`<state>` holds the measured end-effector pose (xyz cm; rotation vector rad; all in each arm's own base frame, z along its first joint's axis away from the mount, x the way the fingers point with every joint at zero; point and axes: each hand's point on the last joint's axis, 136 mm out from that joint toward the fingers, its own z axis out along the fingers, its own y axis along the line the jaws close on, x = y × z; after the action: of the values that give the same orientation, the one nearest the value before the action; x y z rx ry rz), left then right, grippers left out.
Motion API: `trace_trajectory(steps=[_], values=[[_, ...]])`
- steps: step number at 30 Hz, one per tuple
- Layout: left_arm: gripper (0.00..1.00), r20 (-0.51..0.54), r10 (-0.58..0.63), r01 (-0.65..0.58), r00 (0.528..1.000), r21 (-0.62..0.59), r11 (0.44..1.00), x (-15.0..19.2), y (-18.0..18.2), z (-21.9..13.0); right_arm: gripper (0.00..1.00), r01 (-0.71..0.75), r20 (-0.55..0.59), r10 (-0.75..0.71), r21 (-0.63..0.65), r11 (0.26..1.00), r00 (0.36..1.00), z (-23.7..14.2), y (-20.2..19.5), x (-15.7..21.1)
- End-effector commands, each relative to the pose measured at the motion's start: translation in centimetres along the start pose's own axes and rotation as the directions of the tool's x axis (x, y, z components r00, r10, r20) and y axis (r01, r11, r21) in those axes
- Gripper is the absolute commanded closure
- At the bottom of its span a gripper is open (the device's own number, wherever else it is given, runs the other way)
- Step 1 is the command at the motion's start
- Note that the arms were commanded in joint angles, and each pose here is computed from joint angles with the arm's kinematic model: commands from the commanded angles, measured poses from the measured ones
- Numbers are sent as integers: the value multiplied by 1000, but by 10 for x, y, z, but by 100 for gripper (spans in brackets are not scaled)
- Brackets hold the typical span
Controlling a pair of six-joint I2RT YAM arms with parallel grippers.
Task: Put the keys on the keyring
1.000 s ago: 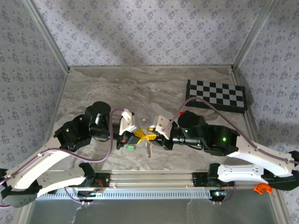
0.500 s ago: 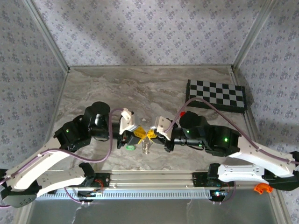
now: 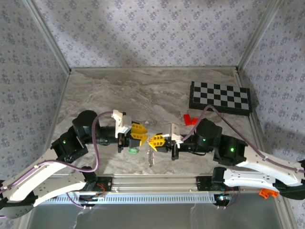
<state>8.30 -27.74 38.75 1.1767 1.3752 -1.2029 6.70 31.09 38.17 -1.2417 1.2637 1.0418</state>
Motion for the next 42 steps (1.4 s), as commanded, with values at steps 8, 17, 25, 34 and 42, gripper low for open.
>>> trace_trajectory(steps=[8, 17, 25, 34, 42], values=[[72, 89, 11, -16, 996, 46, 999, -18, -15, -11, 100, -40, 179, 33, 36, 999, 983, -14, -15, -34], [72, 73, 13, -16, 997, 39, 999, -13, -10, -4, 100, -42, 180, 40, 7, 999, 983, -8, -12, -36], [78, 85, 19, -23, 996, 39, 999, -18, -8, -1, 100, -40, 166, 41, -10, 999, 985, -6, -10, -33], [85, 90, 26, -30, 996, 44, 999, -21, -8, 2, 100, -43, 148, 47, -30, 999, 988, -3, -7, -27], [100, 98, 24, -30, 995, 61, 998, -22, -9, 3, 100, -45, 142, 49, -29, 999, 989, -3, -7, -26]])
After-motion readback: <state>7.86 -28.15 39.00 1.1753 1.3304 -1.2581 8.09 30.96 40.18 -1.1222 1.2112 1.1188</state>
